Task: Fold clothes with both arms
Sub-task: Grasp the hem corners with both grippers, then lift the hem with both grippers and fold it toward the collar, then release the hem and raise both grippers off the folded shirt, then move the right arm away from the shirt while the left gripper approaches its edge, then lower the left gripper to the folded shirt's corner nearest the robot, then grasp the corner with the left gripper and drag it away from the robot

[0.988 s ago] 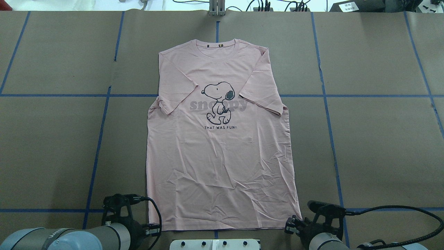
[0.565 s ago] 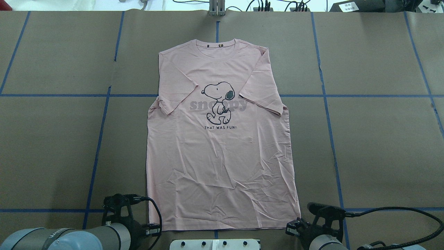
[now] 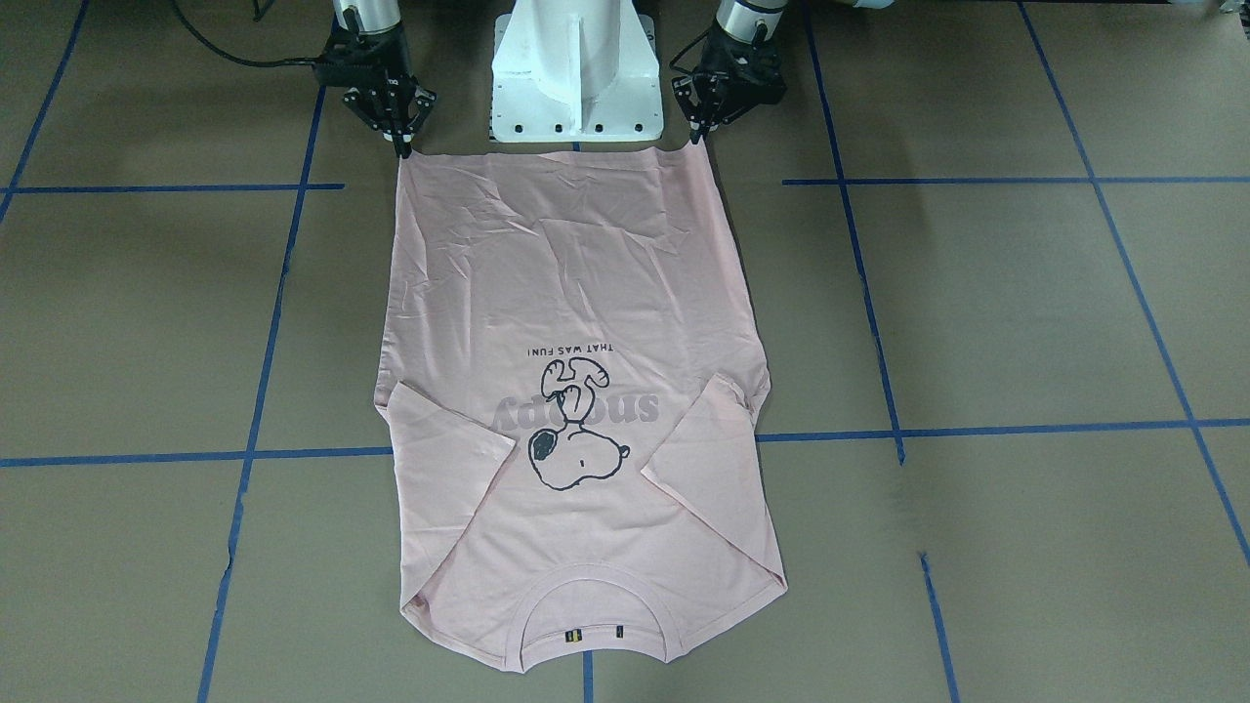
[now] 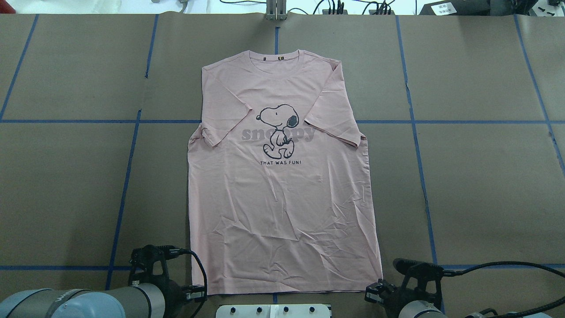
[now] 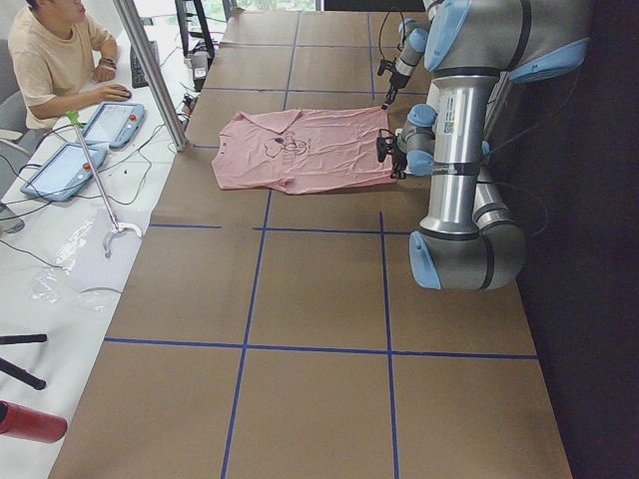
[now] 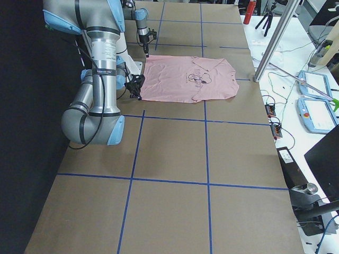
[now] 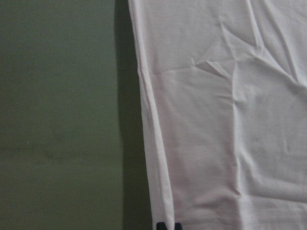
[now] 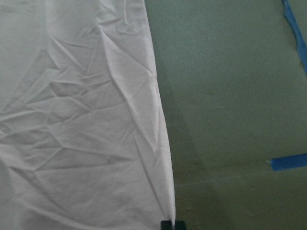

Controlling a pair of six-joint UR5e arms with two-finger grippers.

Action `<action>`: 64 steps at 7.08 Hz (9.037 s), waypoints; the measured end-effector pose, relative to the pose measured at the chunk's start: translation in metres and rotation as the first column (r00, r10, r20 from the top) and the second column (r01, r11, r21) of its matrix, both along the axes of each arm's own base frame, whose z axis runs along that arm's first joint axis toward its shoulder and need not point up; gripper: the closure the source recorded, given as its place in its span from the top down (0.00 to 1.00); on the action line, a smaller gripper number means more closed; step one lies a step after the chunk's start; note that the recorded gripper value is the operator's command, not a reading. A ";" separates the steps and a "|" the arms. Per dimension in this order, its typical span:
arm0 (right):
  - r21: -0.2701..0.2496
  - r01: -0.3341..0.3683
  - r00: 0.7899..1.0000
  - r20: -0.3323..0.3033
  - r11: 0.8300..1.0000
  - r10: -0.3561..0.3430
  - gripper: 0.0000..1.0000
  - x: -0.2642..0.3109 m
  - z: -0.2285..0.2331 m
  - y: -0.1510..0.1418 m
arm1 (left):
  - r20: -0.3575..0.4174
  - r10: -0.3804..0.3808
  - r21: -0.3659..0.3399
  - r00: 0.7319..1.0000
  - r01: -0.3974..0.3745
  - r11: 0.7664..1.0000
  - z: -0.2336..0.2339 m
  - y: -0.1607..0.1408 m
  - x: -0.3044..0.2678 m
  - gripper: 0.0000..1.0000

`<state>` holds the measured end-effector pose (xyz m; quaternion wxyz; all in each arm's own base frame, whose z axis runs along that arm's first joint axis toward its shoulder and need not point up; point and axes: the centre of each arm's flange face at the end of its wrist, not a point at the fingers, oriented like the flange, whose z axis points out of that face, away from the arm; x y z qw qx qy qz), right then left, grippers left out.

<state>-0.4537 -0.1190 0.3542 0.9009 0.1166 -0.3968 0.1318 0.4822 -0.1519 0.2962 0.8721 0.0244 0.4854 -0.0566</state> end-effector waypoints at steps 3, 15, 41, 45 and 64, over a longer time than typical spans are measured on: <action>-0.051 0.093 0.995 0.043 0.994 -0.091 0.00 0.112 -0.108 -0.019 | -0.029 0.069 -0.090 0.997 -0.072 0.993 -0.113 -0.015 -0.108 0.00; 0.048 -0.032 0.989 -0.140 0.998 0.038 0.00 0.027 -0.089 -0.427 | 0.166 -0.163 0.231 0.973 0.122 0.965 -0.053 -0.369 -0.080 0.00; 0.157 0.191 0.974 -0.153 0.969 -0.167 1.00 0.075 -0.006 -0.505 | 0.025 -0.074 0.240 0.997 0.066 0.969 0.033 -0.286 -0.085 0.59; 0.160 0.186 0.975 -0.154 0.969 -0.162 1.00 0.079 -0.006 -0.503 | 0.029 -0.107 0.099 0.994 0.103 0.990 0.044 -0.211 -0.019 0.58; 0.149 0.184 0.974 -0.162 0.972 -0.160 1.00 0.080 0.003 -0.504 | 0.061 -0.071 0.126 0.996 0.063 0.990 0.048 -0.219 0.014 0.00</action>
